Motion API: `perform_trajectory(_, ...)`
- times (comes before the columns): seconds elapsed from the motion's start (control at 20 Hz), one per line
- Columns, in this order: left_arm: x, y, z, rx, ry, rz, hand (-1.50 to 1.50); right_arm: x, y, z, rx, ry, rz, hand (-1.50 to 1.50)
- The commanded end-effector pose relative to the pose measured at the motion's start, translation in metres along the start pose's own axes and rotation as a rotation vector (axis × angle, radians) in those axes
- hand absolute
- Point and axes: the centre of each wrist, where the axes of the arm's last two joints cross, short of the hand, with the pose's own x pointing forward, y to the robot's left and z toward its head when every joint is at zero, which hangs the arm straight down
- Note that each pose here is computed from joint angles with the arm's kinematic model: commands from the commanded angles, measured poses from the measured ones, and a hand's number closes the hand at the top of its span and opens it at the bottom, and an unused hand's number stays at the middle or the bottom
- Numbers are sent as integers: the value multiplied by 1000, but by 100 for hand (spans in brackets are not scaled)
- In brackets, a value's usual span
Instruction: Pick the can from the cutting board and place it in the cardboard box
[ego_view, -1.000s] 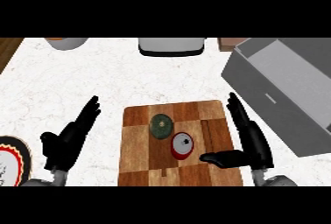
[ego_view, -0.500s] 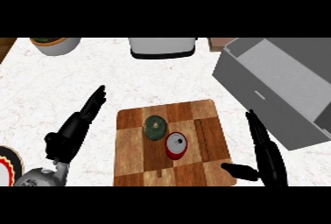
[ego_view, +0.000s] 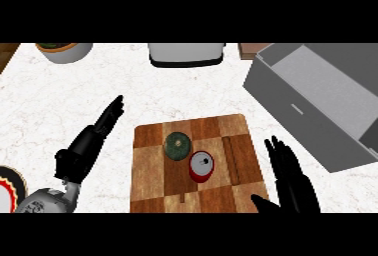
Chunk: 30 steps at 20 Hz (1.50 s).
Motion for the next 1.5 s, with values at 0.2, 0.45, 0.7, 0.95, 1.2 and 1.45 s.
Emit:
perform_trajectory(0.2, 7, -4, -8, -22, -25, -21, 0, 96, -24, 27, 170, 137, 51, -150)
perform_trajectory(0.45, 3, -7, -13, -51, -34, 12, 0, 169, -49, 40, 153, 236, 40, -150)
perform_trajectory(0.7, 9, -14, -16, -89, -42, 3, 0, 197, -45, 29, 142, 265, 48, -150)
perform_trajectory(0.95, 11, -15, -26, -66, -61, 11, 0, 183, -22, 11, 203, 327, 92, -150)
perform_trajectory(1.2, 11, -17, -24, -69, -50, -8, 0, 188, -15, -1, 211, 363, 126, -150)
perform_trajectory(1.45, -1, -32, -36, -71, -50, 5, 0, 193, -6, -5, 183, 321, 95, -150)
